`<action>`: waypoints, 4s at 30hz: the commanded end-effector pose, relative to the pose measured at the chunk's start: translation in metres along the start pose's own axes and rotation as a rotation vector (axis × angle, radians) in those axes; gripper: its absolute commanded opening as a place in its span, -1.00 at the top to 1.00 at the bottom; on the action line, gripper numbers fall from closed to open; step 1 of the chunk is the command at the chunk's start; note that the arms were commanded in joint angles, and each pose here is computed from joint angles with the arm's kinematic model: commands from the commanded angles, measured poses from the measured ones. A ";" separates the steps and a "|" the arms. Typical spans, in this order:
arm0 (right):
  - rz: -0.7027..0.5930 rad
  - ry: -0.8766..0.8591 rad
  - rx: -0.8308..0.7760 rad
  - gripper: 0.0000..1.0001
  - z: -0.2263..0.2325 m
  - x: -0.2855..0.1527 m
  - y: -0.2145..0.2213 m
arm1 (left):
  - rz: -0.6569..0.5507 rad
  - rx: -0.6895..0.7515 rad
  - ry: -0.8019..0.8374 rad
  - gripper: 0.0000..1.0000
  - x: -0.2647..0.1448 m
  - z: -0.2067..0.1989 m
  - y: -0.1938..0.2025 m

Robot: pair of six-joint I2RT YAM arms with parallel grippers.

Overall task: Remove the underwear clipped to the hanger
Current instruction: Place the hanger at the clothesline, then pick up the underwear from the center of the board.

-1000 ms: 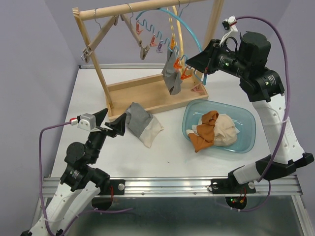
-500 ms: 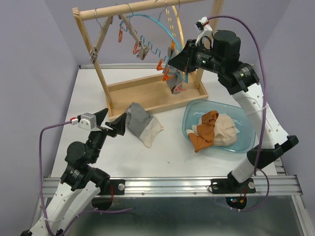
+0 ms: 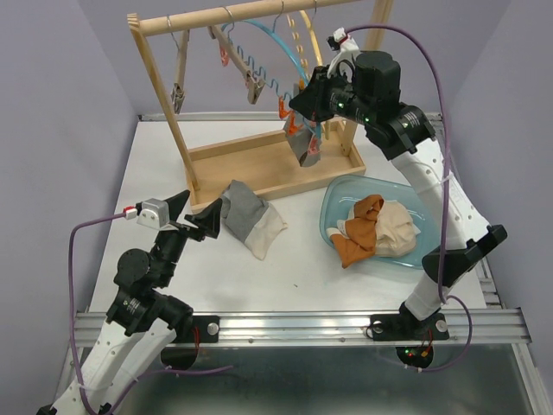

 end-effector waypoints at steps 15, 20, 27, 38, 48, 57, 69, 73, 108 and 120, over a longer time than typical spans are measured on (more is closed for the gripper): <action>-0.100 -0.050 -0.205 0.68 0.045 0.011 -0.013 | -0.028 -0.002 0.014 -0.98 0.002 -0.002 -0.004; -0.105 -0.040 -0.232 0.35 0.043 0.000 -0.014 | -0.024 0.000 0.020 -0.98 0.003 -0.002 -0.003; -0.133 -0.040 -0.292 -0.16 0.047 -0.027 -0.022 | -0.026 -0.004 0.022 -0.98 0.002 -0.002 -0.004; -0.165 -0.086 -0.461 -0.94 0.055 -0.090 -0.018 | -0.022 -0.006 0.029 -0.97 0.003 -0.004 -0.003; -0.151 -0.143 -0.627 -1.00 0.048 -0.134 0.005 | -0.021 -0.007 0.027 -0.98 0.003 -0.003 -0.003; -0.120 -0.290 -0.757 -1.00 0.047 -0.171 0.051 | -0.024 -0.005 0.027 -0.98 0.002 -0.003 -0.003; 0.035 -0.592 -0.772 -1.00 0.056 -0.183 0.132 | -0.034 -0.005 0.024 -0.98 0.000 -0.002 -0.006; 0.085 -0.710 -0.703 -1.00 0.063 -0.179 0.153 | -0.036 -0.005 0.021 -0.98 0.000 -0.002 -0.006; 0.605 -0.482 -0.762 -1.00 0.042 -0.032 0.316 | -0.063 -0.010 -0.068 -0.98 -0.007 0.014 -0.011; 0.622 -0.301 -0.680 -1.00 0.029 0.026 0.348 | -0.104 -0.016 -0.104 -0.98 -0.014 0.021 -0.020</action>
Point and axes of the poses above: each gripper's point midway between its finger pads, its own x axis out along the fingers, its own z axis along the line the jaws close on, y = z × x, the point moved 1 cm from there along -x, back along the fingers
